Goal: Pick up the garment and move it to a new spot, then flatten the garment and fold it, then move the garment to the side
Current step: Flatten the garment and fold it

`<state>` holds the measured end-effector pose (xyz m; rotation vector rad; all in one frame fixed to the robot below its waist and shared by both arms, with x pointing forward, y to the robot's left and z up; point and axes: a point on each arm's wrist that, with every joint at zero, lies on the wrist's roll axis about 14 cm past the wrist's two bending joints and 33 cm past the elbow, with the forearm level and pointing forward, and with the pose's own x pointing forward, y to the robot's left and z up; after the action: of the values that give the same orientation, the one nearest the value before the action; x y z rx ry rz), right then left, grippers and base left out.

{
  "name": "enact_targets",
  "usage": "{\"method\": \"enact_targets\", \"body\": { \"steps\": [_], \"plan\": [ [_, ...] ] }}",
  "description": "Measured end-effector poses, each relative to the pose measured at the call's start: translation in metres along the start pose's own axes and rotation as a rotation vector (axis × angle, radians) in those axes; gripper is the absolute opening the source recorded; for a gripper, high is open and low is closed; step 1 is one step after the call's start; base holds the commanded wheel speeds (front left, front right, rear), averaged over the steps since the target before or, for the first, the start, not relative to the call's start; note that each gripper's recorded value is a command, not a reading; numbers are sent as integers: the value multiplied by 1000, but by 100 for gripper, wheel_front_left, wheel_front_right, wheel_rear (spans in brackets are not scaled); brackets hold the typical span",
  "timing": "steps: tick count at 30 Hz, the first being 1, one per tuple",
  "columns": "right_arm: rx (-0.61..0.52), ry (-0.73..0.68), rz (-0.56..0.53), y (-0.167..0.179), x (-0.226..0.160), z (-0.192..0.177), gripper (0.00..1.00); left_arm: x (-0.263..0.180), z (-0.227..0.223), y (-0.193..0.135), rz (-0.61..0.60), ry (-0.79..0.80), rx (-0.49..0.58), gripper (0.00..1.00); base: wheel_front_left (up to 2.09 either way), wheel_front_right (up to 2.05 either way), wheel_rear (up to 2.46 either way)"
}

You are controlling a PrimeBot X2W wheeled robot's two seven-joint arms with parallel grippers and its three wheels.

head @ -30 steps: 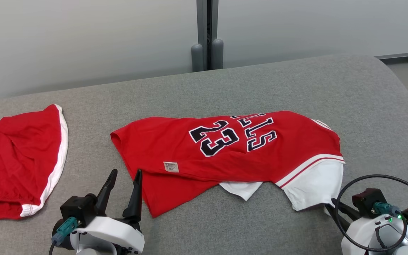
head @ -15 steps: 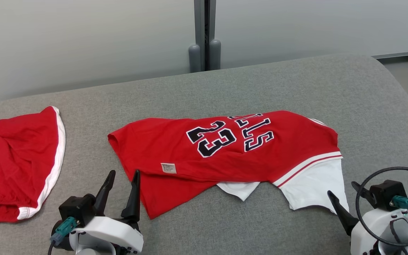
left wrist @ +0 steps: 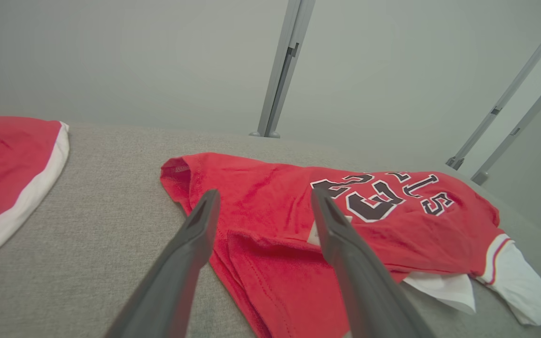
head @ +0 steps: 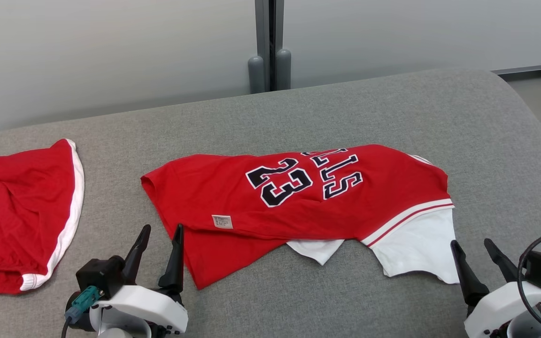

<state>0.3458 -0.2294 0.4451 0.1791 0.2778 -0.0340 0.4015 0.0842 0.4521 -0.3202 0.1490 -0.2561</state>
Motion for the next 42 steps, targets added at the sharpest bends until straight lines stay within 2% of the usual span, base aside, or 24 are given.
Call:
{"method": "enact_targets", "body": {
  "steps": [10, 22, 34, 42],
  "plan": [
    [37, 15, -85, -23, -4, -11, 100, 4, -8, 5, 7, 47, 10, 100, 0, 0, 0],
    [73, 52, -100, -26, -4, -20, 100, 5, -21, 10, 22, 122, 2, 100, 0, 0, 0],
    [89, 156, -73, -20, 9, -30, 100, 15, -51, 23, 37, 473, 104, 100, 0, 0, 0],
    [111, 190, -72, -17, 18, -36, 100, 28, -60, 20, -39, 571, 209, 100, 0, 0, 0]
  ]
}}
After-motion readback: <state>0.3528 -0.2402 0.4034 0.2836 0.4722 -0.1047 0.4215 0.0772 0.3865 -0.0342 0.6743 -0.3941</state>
